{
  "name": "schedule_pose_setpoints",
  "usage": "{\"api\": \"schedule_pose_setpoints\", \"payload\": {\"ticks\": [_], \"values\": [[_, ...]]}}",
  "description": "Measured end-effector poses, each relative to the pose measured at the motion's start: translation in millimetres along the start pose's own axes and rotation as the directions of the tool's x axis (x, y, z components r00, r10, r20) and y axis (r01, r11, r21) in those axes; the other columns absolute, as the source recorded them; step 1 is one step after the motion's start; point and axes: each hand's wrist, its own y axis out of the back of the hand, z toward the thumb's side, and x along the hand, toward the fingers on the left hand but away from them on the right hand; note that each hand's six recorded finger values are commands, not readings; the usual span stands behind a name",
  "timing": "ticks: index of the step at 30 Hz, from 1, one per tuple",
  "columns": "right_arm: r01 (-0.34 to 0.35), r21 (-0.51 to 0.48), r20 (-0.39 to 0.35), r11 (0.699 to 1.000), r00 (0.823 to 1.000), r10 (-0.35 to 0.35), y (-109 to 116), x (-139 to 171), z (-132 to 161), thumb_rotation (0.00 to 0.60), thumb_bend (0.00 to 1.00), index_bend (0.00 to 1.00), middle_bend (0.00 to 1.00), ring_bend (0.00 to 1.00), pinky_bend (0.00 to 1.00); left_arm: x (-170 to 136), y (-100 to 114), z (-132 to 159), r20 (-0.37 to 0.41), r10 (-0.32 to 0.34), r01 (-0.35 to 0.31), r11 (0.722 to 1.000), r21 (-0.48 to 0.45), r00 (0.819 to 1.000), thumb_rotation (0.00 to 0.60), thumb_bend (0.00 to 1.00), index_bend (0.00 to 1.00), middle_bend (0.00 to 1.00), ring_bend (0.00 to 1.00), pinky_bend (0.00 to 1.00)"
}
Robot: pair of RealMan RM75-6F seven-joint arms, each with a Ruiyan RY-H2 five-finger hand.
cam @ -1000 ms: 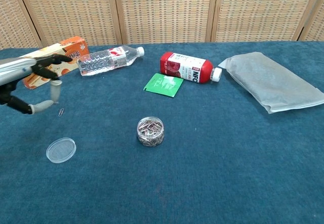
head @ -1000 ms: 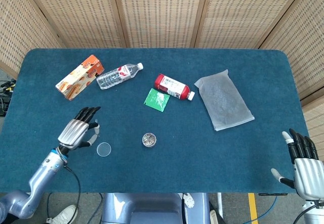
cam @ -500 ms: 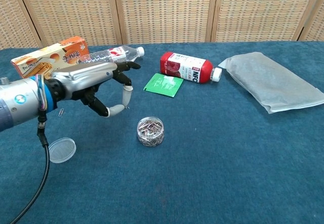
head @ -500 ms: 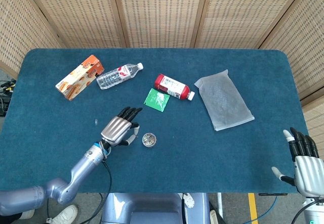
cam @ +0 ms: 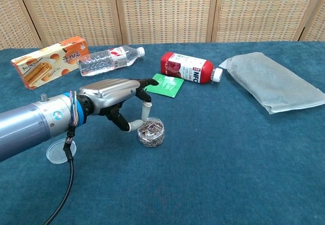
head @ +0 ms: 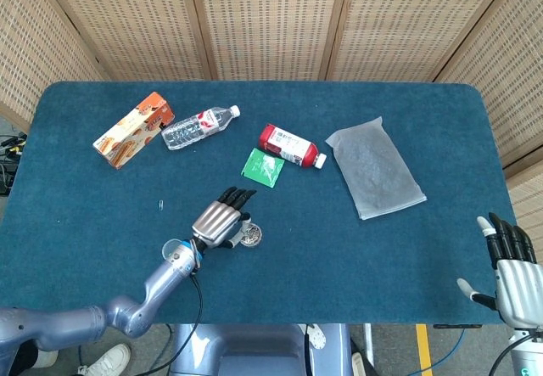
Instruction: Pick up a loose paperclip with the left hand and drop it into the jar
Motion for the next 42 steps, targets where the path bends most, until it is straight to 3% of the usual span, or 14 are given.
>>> {"api": "schedule_pose_setpoints", "payload": {"ticks": [1, 3, 7, 14, 21, 27, 30, 33, 36, 42], "values": [[0.0, 0.0, -0.001, 1.0, 1.0, 0.0, 0, 0, 0, 0.6, 0.0, 0.0, 0.0, 0.0, 0.0, 0, 0, 1, 0.002, 0.003, -0.003, 1.0, -0.002, 1.0, 0.6, 0.44, 0.64, 0.0, 0.0, 0.0], [-0.001, 0.0, -0.001, 1.0, 1.0, 0.001, 0, 0, 0, 0.6, 0.0, 0.0, 0.0, 0.0, 0.0, 0, 0, 2, 0.005, 0.006, -0.006, 1.0, -0.002, 1.0, 0.6, 0.42, 0.47, 0.0, 0.0, 0.0], [-0.002, -0.001, -0.002, 1.0, 1.0, 0.002, 0, 0, 0, 0.6, 0.0, 0.0, 0.0, 0.0, 0.0, 0, 0, 3, 0.007, 0.004, -0.004, 1.0, -0.01, 1.0, 0.6, 0.26, 0.2, 0.0, 0.0, 0.0], [-0.002, -0.001, -0.005, 1.0, 1.0, 0.002, 0, 1, 1, 0.6, 0.0, 0.0, 0.0, 0.0, 0.0, -2, 6, 8, 0.026, 0.019, -0.018, 0.999, -0.049, 0.999, 0.6, 0.16, 0.01, 0.0, 0.0, 0.0], [-0.001, -0.001, -0.012, 1.0, 1.0, 0.001, 0, 2, 3, 0.6, 0.0, 0.0, 0.0, 0.0, 0.0, -12, 30, -3, 0.021, 0.09, -0.089, 0.994, -0.057, 0.996, 0.6, 0.15, 0.0, 0.0, 0.0, 0.0], [-0.001, -0.004, -0.02, 1.0, 1.0, 0.001, 1, 4, 5, 0.6, 0.0, 0.0, 0.0, 0.0, 0.0, -46, 70, -41, -0.024, 0.156, -0.156, 0.988, 0.018, 0.987, 0.6, 0.02, 0.0, 0.0, 0.0, 0.0], [0.003, -0.003, -0.022, 1.0, 1.0, -0.003, 2, 5, 5, 0.6, 0.0, 0.0, 0.0, 0.0, 0.0, -77, 89, -70, -0.07, 0.188, -0.183, 0.98, 0.079, 0.98, 0.6, 0.0, 0.0, 0.0, 0.0, 0.0], [0.003, -0.003, -0.028, 1.0, 1.0, -0.003, 2, 6, 7, 0.6, 0.0, 0.0, 0.0, 0.0, 0.0, -119, 105, -104, -0.153, 0.236, -0.217, 0.967, 0.133, 0.96, 0.6, 0.0, 0.0, 0.0, 0.0, 0.0], [0.003, -0.003, -0.035, 1.0, 0.999, -0.003, 2, 8, 9, 0.6, 0.0, 0.0, 0.0, 0.0, 0.0, -168, 112, -134, -0.25, 0.275, -0.242, 0.958, 0.155, 0.928, 0.6, 0.0, 0.0, 0.0, 0.0, 0.0], [0.003, -0.004, -0.044, 1.0, 0.999, -0.003, 2, 10, 11, 0.6, 0.0, 0.0, 0.0, 0.0, 0.0, -240, 108, -162, -0.372, 0.31, -0.297, 0.95, 0.094, 0.875, 0.6, 0.0, 0.0, 0.0, 0.0, 0.0]]}}
